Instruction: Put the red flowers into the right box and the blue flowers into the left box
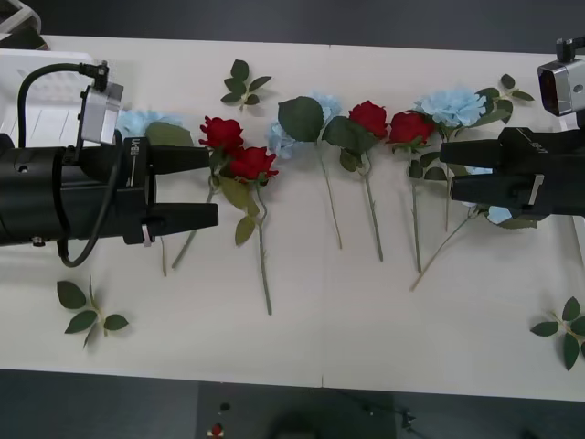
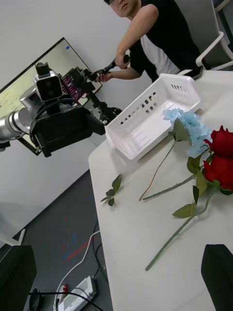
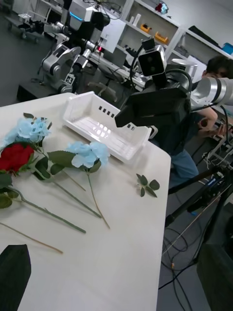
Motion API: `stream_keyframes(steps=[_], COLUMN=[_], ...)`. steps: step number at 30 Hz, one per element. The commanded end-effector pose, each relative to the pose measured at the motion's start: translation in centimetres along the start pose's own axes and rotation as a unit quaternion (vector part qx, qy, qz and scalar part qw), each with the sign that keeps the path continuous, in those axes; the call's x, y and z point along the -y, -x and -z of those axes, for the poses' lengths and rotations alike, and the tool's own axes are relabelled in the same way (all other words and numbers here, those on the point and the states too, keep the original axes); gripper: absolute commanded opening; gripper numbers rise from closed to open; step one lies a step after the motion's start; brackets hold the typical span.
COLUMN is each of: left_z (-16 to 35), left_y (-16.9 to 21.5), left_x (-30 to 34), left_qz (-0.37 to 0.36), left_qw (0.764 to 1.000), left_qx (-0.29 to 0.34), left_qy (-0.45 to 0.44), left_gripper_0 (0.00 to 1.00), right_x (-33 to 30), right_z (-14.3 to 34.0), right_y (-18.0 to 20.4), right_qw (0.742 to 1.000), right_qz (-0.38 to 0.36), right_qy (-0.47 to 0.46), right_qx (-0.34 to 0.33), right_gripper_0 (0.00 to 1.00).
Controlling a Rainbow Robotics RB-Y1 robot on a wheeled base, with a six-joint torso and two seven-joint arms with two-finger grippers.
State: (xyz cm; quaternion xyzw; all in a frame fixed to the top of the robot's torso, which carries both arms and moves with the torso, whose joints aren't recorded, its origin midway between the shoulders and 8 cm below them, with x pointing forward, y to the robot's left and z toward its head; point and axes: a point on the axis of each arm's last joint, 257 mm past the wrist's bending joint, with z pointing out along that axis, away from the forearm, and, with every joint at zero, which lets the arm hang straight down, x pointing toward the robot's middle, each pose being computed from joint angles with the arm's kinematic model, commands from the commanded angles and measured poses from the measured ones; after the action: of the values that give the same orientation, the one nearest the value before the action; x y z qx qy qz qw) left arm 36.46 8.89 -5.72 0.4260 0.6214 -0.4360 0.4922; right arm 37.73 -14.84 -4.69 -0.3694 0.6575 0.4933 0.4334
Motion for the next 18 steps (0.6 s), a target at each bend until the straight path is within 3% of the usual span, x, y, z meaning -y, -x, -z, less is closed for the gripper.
stream_keyframes(steps=[1,3,5,14,18], left_z=[0.5,0.5,0.6,2.1,3.5], left_y=[-2.9,-2.5,-2.2,2.4,3.5], left_x=[-0.4,-0.6,-0.8,-7.9,-12.2], left_qz=[0.056,0.058,0.055,-0.008,0.017], left_qw=[0.998,0.998,0.998,0.998,0.993], left_qx=[-0.012,-0.005,-0.003,-0.006,-0.04], left_qy=[0.01,0.01,0.012,0.069,0.111], left_gripper_0=[1.0,1.0,1.0,1.0,1.0], right_x=[-0.5,-0.5,0.3,3.0,4.1], right_z=[-0.2,-0.2,0.4,3.5,5.0], right_y=[1.1,1.1,-1.7,-1.4,-1.6], right_qw=[1.0,1.0,1.0,0.997,0.984], right_qz=[0.005,0.005,-0.022,-0.016,-0.129], right_qy=[0.007,0.007,-0.006,-0.068,-0.105], right_qx=[0.001,0.001,-0.016,-0.045,-0.059], right_gripper_0=[1.0,1.0,1.0,1.0,1.0])
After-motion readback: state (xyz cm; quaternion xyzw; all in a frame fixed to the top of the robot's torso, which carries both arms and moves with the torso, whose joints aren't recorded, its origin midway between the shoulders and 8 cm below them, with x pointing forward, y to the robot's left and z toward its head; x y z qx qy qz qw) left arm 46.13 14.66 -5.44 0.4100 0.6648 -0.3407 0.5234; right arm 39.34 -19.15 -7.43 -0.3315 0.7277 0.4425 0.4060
